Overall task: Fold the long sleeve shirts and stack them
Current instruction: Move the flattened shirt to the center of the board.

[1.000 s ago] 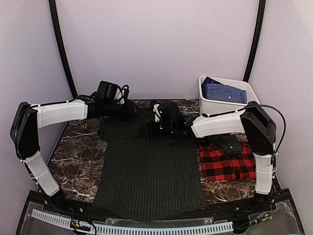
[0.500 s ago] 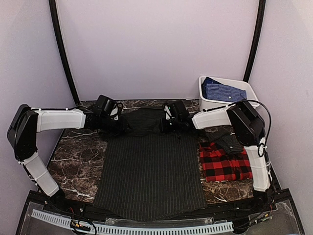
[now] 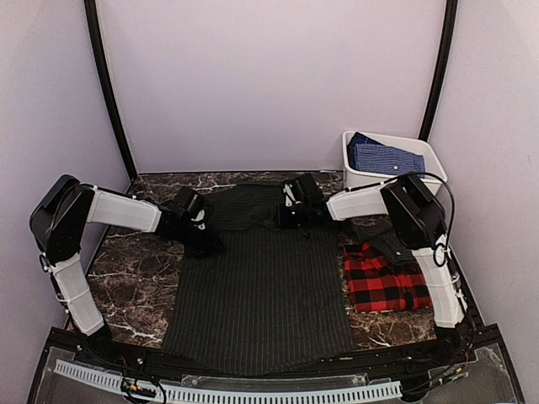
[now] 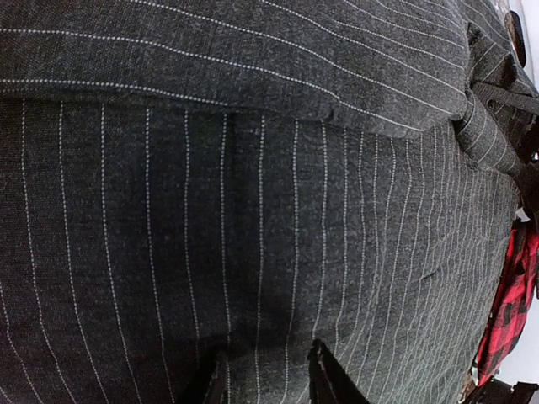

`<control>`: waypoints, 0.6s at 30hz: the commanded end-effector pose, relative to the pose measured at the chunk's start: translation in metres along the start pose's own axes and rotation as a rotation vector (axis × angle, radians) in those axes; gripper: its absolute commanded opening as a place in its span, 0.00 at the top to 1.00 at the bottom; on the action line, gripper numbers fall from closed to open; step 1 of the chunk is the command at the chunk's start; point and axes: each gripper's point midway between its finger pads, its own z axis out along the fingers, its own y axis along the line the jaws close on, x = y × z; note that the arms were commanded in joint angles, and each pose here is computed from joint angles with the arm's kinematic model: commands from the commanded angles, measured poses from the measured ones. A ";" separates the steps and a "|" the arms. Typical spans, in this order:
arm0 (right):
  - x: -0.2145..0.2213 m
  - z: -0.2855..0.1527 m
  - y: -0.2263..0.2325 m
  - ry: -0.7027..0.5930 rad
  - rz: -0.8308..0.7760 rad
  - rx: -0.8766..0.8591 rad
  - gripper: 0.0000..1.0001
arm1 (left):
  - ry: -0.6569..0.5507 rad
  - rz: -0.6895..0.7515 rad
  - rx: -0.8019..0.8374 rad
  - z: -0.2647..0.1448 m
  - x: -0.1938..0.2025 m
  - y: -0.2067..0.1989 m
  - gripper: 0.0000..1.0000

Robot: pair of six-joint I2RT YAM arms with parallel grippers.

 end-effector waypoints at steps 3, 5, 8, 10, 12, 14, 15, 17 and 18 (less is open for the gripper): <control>0.008 0.023 -0.024 0.058 0.046 0.014 1.00 | -0.018 -0.028 -0.070 0.016 -0.019 0.023 0.68; 0.002 0.027 -0.024 0.057 0.051 0.000 1.00 | -0.020 -0.030 -0.071 0.019 -0.027 0.025 0.69; -0.006 0.032 -0.023 0.050 0.054 -0.022 1.00 | -0.019 -0.031 -0.082 0.023 -0.033 0.029 0.69; -0.011 0.033 -0.023 0.046 0.051 -0.024 1.00 | -0.025 -0.031 -0.084 0.024 -0.039 0.031 0.70; -0.016 0.033 -0.021 0.041 0.041 -0.029 1.00 | -0.024 -0.024 -0.083 0.023 -0.043 0.030 0.70; -0.022 0.032 -0.018 0.035 0.029 -0.038 1.00 | -0.024 -0.003 -0.079 0.019 -0.047 0.025 0.70; -0.025 0.030 -0.016 0.031 0.022 -0.043 1.00 | -0.035 0.004 -0.066 0.014 -0.052 0.020 0.70; -0.035 0.025 -0.011 0.019 0.005 -0.046 1.00 | -0.046 0.013 -0.046 0.003 -0.054 0.012 0.70; -0.040 0.021 -0.008 0.009 -0.002 -0.051 1.00 | -0.044 0.010 -0.047 -0.002 -0.052 0.012 0.70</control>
